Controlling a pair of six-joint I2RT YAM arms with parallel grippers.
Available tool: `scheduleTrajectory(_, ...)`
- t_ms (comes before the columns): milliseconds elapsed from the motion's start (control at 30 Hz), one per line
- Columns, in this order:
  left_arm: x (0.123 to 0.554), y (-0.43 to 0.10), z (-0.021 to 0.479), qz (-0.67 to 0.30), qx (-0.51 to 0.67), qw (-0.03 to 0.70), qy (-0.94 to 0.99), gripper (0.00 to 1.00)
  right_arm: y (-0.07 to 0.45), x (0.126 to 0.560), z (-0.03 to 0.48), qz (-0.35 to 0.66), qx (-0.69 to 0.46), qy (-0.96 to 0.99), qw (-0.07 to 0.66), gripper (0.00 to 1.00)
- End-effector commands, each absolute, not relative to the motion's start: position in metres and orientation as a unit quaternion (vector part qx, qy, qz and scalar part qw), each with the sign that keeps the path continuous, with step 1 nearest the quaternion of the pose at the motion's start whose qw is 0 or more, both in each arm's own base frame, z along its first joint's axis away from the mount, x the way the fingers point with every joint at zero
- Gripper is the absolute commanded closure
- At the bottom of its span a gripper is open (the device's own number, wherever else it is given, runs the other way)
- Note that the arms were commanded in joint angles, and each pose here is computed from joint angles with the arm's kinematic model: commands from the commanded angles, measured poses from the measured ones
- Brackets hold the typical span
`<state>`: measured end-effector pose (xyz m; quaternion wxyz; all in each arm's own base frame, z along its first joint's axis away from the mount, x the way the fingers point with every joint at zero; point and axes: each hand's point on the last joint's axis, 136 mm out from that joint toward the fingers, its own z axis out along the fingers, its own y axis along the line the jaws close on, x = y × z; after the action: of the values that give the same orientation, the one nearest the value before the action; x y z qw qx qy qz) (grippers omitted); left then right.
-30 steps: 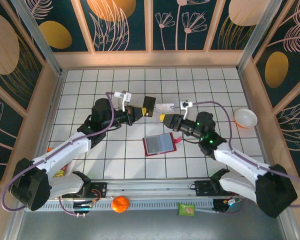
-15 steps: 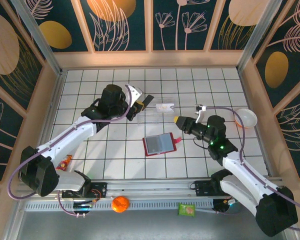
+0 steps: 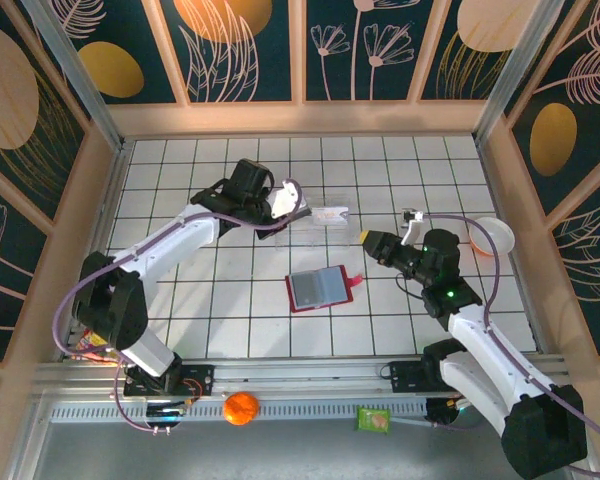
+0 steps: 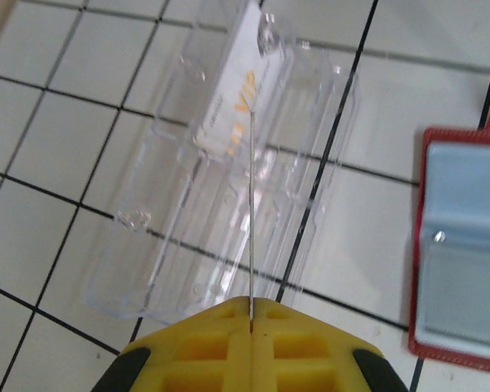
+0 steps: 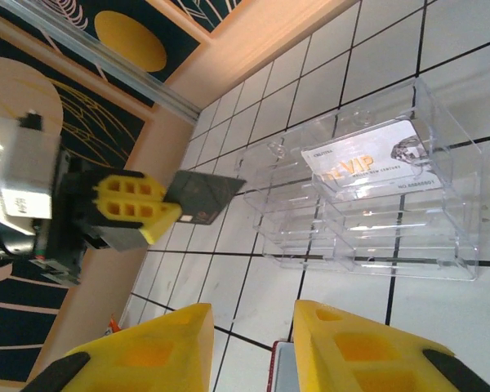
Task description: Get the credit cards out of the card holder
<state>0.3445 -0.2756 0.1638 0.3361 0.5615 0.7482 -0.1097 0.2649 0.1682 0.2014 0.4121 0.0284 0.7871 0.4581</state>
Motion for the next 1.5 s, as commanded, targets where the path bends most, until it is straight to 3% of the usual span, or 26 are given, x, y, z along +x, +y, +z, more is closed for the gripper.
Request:
scheduleTrajectory(0,0.35,-0.277,0.161,-0.076,0.594,0.324,0.733,1.0,0.168,0.268,0.213,0.456,0.017,0.784,0.421,0.68)
scheduleTrajectory(367,0.364,-0.278,0.131,0.006,0.636,0.283,0.718,1.0,0.165,0.274,0.208,0.452,0.024,0.788,0.417,0.68)
scheduleTrajectory(967,0.358,-0.283,0.123,-0.011,0.653,0.282,0.703,1.0,0.166,0.276,0.203,0.456,0.03,0.789,0.41,0.68)
scheduleTrajectory(1467,0.348,-0.284,0.145,-0.015,0.695,0.304,0.652,1.0,0.163,0.281,0.2,0.446,0.043,0.796,0.406,0.67)
